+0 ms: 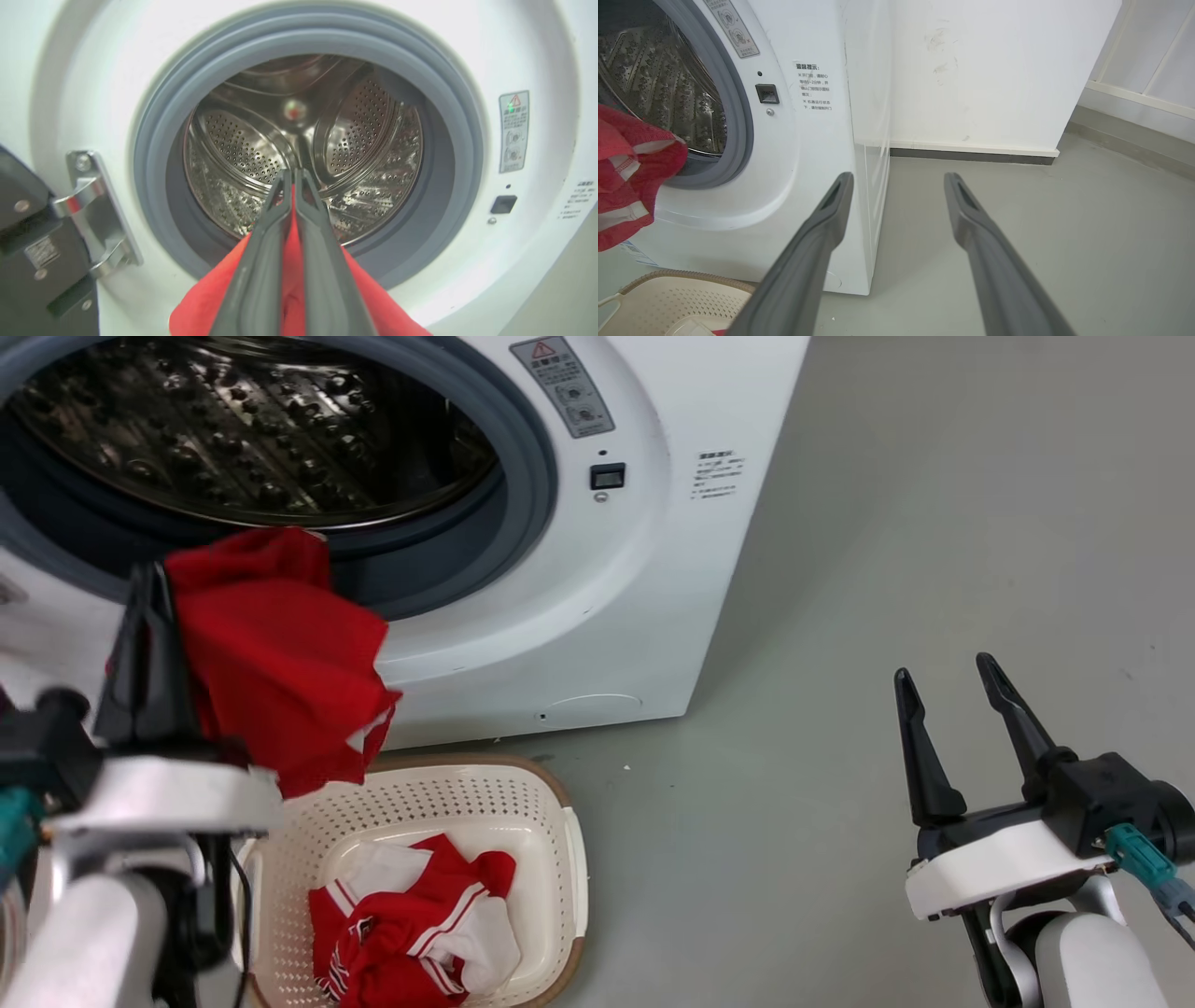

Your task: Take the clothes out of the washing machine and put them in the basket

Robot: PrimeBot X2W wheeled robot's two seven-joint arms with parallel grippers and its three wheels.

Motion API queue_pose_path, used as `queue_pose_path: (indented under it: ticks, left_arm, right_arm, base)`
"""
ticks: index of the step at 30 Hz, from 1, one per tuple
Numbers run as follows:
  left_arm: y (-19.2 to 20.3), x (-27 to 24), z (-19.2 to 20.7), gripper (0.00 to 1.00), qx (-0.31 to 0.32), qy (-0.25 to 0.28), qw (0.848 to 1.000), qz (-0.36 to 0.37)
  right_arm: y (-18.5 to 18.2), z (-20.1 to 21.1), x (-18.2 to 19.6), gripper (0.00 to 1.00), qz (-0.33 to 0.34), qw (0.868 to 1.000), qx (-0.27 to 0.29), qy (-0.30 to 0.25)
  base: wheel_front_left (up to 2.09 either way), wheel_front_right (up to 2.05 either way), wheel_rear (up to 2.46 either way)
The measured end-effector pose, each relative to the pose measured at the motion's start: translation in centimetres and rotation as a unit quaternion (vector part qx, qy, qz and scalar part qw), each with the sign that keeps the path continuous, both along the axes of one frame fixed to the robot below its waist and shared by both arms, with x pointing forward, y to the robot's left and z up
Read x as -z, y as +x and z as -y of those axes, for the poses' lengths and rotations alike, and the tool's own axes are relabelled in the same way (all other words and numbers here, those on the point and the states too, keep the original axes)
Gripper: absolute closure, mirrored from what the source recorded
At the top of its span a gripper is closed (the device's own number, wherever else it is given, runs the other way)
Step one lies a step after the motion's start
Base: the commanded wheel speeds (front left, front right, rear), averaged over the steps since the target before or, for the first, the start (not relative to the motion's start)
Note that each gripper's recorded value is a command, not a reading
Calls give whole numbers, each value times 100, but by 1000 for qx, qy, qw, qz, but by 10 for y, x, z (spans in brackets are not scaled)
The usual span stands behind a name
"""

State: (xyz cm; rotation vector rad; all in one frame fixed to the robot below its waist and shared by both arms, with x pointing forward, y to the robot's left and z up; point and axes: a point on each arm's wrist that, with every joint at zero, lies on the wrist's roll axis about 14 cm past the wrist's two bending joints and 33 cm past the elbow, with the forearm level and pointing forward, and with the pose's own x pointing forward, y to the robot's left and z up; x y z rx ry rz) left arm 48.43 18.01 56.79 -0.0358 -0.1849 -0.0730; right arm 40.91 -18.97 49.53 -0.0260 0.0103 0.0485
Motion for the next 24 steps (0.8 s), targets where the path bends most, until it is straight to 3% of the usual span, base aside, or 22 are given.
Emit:
queue_pose_path:
  ticks: [6, 16, 24]
  left_arm:
    - [-35, 55, -5, 100, -20, -19, 995, -91]
    - [-76, 172, 14, 100, -21, -62, 966, -250]
    - [-67, 235, 24, 100, 4, -54, 949, -311]
  right_arm:
    - [7, -12, 3, 0, -6, 1000, -18, -2]
    - [21, -22, 19, 0, -22, 999, -33, -3]
    - [37, -23, 38, 0, -40, 999, -36, -5]
  base:
    - [0, 0, 0]
    - [0, 0, 0]
    - [0, 0, 0]
